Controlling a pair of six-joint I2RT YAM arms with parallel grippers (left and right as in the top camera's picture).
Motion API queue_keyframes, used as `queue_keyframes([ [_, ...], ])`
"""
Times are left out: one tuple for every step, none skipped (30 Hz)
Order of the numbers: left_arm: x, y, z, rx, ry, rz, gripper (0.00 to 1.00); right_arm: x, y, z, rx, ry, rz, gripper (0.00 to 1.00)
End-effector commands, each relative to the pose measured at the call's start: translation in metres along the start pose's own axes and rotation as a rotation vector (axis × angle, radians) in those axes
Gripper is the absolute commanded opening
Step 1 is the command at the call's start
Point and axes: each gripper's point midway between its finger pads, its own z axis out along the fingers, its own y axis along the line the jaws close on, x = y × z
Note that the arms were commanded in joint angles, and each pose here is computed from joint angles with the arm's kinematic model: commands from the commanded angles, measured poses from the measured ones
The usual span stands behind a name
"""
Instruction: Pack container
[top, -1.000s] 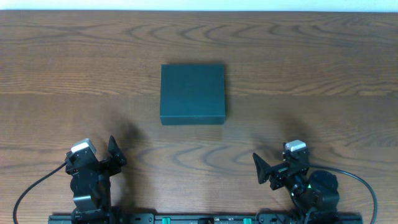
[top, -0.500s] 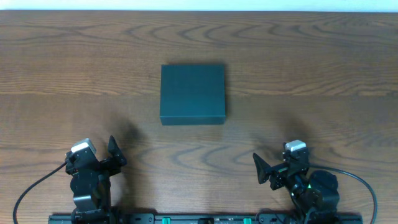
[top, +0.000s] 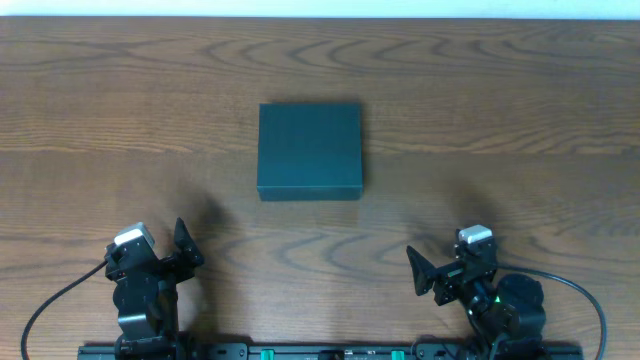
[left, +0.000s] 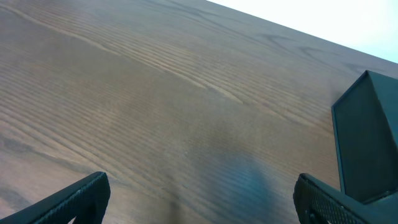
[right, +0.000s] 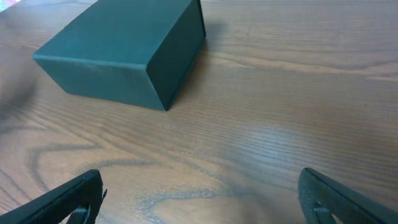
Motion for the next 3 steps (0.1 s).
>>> queue_keyframes([
  [0.0074,0.0023,0.0028,-0.009,0.014,0.003,0.96,0.0001,0.0003,0.0005,0.000,-0.006,-0.018,0.99],
  [0.0074,0.0023,0.0028,-0.009,0.014,0.003,0.95,0.0001,0.0003,0.0005,0.000,-0.006,-0.018,0.99],
  [0.0075,0.0023,0.0028,-0.009,0.014,0.003,0.95,0.0001,0.0003,0.0005,0.000,-0.006,-0.018,0.99],
])
